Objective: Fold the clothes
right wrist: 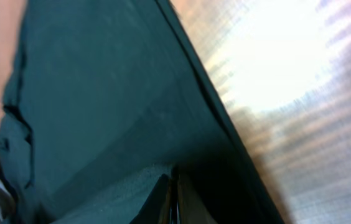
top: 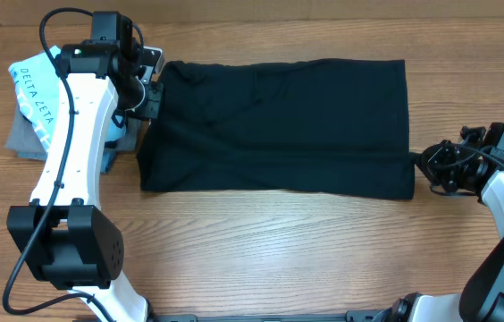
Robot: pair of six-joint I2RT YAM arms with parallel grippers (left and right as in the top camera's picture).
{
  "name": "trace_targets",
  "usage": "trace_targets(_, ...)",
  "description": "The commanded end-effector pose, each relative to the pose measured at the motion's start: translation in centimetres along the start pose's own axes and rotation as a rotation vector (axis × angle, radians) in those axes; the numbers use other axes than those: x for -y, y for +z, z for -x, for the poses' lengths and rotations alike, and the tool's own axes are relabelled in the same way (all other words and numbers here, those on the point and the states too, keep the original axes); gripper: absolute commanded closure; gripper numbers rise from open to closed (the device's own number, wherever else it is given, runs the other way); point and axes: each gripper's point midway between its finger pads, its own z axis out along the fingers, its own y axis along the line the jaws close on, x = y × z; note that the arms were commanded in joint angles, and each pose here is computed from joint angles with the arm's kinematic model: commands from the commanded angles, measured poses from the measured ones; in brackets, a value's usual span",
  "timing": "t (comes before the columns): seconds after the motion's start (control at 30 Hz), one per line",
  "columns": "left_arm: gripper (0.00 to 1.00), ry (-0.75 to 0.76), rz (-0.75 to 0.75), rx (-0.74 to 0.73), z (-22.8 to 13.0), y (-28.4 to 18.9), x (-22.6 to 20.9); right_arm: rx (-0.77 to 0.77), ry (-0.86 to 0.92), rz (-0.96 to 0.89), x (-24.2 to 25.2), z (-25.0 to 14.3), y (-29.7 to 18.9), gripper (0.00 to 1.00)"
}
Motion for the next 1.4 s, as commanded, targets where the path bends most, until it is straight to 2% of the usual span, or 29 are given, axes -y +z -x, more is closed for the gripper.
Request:
trace_targets(0.0,0.96,0.028,0.015,0.062,1.3,-1.5,-0.1,0.070,-0.053,0.056,-1.9,1.9,-1.0,0.96)
trace_targets(0.17,0.96,0.045,-0.032,0.106,2.5,-0.7,0.8,0.126,-0.091,0.079,-2.6,3.3,-1.2,0.96)
trace_targets(0.47,0.96,0.058,-0.047,0.025,1.9,2.6,1.0,0.152,-0.142,0.080,-3.4,3.2,-0.4,0.96)
trace_targets(0.67,0.90,0.058,-0.048,0.022,2.4,4.4,0.8,0.177,-0.136,0.025,-3.1,3.5,0.2,0.96)
trace_targets(0.7,0.87,0.058,-0.047,0.030,2.7,4.5,0.7,0.182,-0.135,0.014,-2.9,3.7,0.3,0.87)
trace_targets(0.73,0.69,0.060,-0.044,0.044,3.0,4.5,0.7,0.197,-0.134,-0.009,-2.5,4.0,0.3,0.57)
trace_targets(0.77,0.57,0.061,-0.040,0.049,3.1,4.5,0.6,0.203,-0.134,-0.015,-2.4,4.1,0.2,0.39)
trace_targets(0.8,0.49,0.070,-0.030,0.059,3.4,4.4,0.4,0.209,-0.135,-0.013,-2.5,4.3,0.2,0.29)
trace_targets(0.83,0.42,0.080,-0.007,0.061,3.5,4.3,0.0,0.211,-0.132,-0.009,-2.4,4.4,0.1,0.25)
trace_targets(0.87,0.36,0.081,0.037,0.052,3.4,4.0,-0.7,0.211,-0.127,-0.006,-2.3,4.4,0.0,0.23)
trace_targets(0.93,0.36,0.076,0.103,0.012,2.7,3.0,-1.9,0.187,-0.119,0.034,-2.6,4.1,-0.1,0.21)
trace_targets(1.0,0.36,0.059,0.104,-0.003,2.4,2.2,-1.9,0.156,-0.113,0.069,-3.1,3.5,-0.1,0.19)
trace_targets(1.13,0.32,0.028,0.007,-0.051,1.0,1.1,0.0,0.063,-0.055,0.033,-1.9,1.2,0.2,0.16)
trace_targets(1.23,0.30,-0.009,-0.063,-0.134,-1.1,1.0,1.3,-0.015,0.039,-0.116,1.2,-1.2,0.2,0.19)
trace_targets(1.37,0.30,-0.021,-0.159,-0.156,-1.8,1.0,3.0,-0.058,0.091,-0.244,3.5,-2.8,-0.2,0.20)
